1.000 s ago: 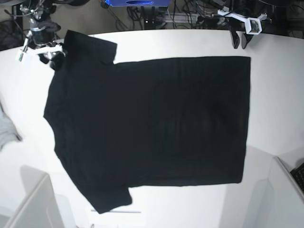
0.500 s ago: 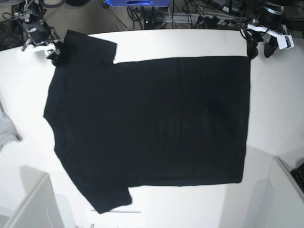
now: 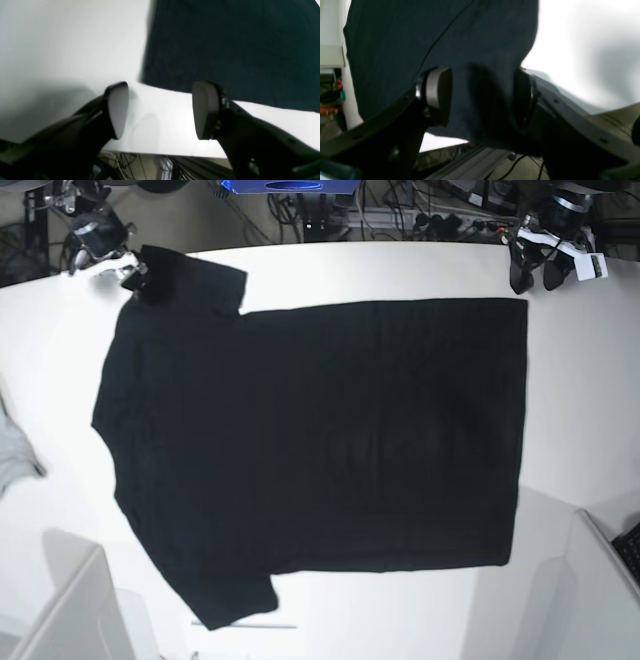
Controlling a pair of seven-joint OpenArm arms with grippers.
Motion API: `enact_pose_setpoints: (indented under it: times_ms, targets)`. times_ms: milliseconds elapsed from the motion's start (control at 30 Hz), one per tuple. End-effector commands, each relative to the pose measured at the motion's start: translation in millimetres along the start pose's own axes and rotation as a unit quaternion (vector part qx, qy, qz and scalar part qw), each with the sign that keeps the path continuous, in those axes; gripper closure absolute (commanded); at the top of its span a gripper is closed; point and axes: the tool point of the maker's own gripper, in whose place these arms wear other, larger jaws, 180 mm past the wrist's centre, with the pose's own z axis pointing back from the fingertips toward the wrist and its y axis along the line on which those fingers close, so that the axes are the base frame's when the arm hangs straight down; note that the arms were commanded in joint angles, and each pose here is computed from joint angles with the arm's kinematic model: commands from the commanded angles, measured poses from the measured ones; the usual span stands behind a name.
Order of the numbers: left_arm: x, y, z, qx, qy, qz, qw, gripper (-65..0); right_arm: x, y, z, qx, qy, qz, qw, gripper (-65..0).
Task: Fold the T-shirt properly
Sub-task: 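Lower both grippers onto the shirt's shoulder corners and close them, then lift the shoulder corners with both grippers and drag the shirt toward the arms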
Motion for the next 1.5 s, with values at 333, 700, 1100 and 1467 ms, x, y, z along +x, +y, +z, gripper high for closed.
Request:
enact_pose_setpoints:
  times_ms: [333,700,1100,1467]
  targets:
    - [2,13,-16,0.005,-0.020,0.031,0.999,-39.0,-11,-18,-6,-0.013,0.021,-0.013,0.9996,-3.0]
    - [-21,18,-48,0.009,0.048,0.081,0.995,-39.0,-11,-18,-6,-0.013,0.022,-0.013,0.9996,0.0]
    - [-20,5,-61,-0.007,0.061,0.091,0.994,-20.7,-8,-20,-5,-0.016,0.022,-0.006,0.9996,0.0]
    - [-15,7,-58,-0.004,0.057,0.081,0.995,0.0,-1,-17,-4,-0.011,0.018,0.003,0.9998,0.0]
